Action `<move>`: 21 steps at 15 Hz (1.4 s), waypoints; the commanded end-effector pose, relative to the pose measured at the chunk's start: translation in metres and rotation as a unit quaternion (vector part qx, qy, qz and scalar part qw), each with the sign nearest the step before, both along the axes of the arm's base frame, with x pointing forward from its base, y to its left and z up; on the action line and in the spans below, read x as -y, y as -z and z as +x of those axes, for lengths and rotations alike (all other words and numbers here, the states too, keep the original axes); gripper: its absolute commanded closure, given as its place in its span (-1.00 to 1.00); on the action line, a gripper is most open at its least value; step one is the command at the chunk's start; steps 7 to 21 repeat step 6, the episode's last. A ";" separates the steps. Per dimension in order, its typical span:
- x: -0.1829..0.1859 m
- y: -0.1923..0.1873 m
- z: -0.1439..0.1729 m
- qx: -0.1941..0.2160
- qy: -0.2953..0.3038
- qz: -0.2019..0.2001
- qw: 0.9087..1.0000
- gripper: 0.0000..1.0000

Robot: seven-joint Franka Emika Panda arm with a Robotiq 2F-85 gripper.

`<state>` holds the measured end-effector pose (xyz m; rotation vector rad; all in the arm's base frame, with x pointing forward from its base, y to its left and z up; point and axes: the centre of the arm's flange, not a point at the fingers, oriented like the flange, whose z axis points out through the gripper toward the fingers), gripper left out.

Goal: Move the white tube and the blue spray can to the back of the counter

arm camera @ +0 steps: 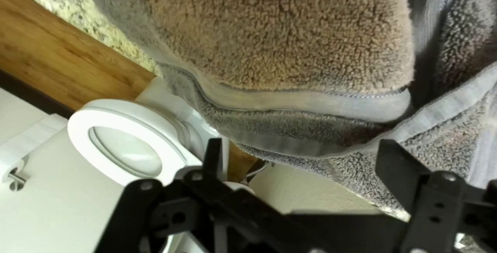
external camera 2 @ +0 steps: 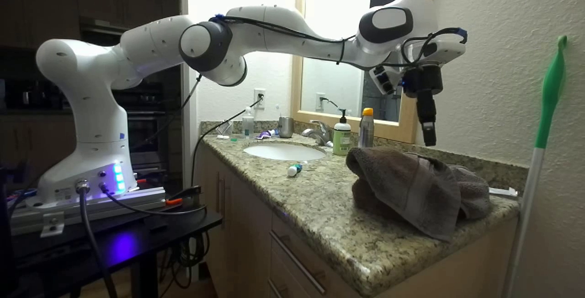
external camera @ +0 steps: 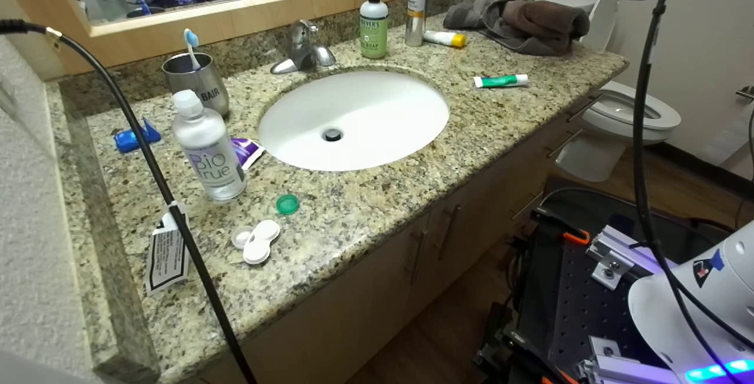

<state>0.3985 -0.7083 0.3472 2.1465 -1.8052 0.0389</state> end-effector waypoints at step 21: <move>0.018 0.034 -0.001 -0.040 -0.130 -0.040 0.990 -1.00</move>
